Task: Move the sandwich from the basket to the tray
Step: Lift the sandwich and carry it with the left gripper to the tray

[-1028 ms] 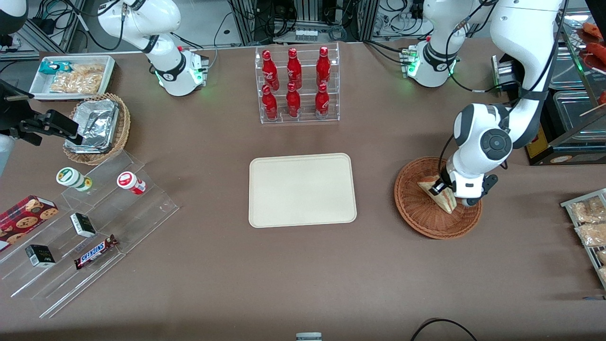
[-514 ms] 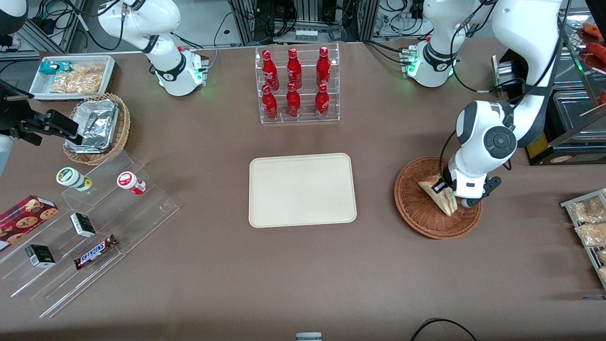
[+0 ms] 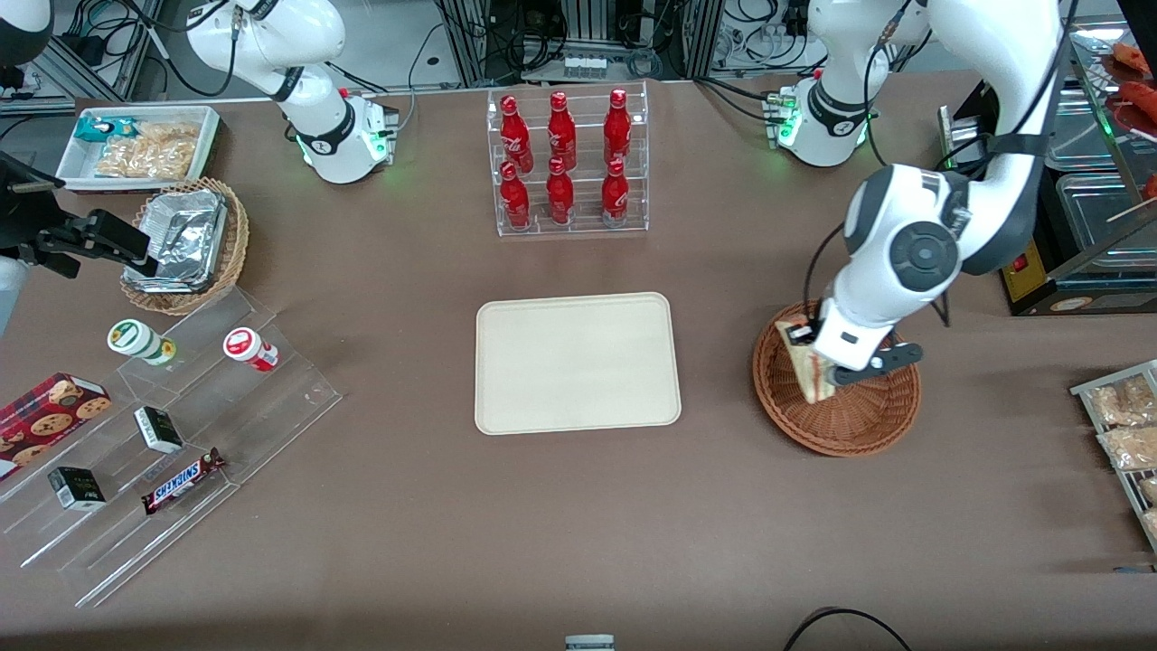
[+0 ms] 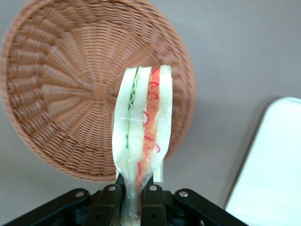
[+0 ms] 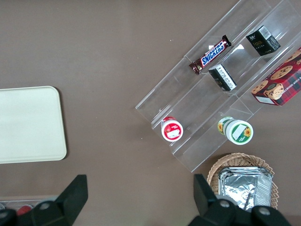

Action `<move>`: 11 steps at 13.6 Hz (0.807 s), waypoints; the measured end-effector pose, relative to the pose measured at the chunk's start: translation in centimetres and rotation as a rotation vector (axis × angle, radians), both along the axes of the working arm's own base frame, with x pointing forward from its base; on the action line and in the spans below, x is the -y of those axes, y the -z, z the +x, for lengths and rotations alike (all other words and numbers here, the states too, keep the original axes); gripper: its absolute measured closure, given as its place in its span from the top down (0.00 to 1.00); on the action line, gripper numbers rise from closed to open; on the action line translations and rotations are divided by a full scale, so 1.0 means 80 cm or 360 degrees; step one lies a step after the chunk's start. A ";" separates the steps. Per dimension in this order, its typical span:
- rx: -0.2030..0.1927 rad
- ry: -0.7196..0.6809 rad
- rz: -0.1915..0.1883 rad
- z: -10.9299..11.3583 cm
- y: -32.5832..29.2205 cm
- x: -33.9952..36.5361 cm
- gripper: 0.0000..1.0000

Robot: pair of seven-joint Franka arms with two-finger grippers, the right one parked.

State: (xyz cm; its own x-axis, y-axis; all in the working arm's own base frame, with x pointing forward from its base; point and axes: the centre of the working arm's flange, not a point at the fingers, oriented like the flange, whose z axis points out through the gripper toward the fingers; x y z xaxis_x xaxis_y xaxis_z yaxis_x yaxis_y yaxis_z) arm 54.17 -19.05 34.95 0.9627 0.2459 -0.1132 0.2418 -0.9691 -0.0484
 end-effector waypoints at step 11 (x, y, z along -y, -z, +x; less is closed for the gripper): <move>0.0012 0.0134 -0.0077 -0.062 0.045 0.276 0.15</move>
State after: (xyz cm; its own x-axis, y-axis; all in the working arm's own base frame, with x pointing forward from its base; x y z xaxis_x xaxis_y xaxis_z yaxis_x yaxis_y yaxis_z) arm 49.21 -41.14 31.33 0.9806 0.1585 -0.1156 0.1596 -0.9872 0.0004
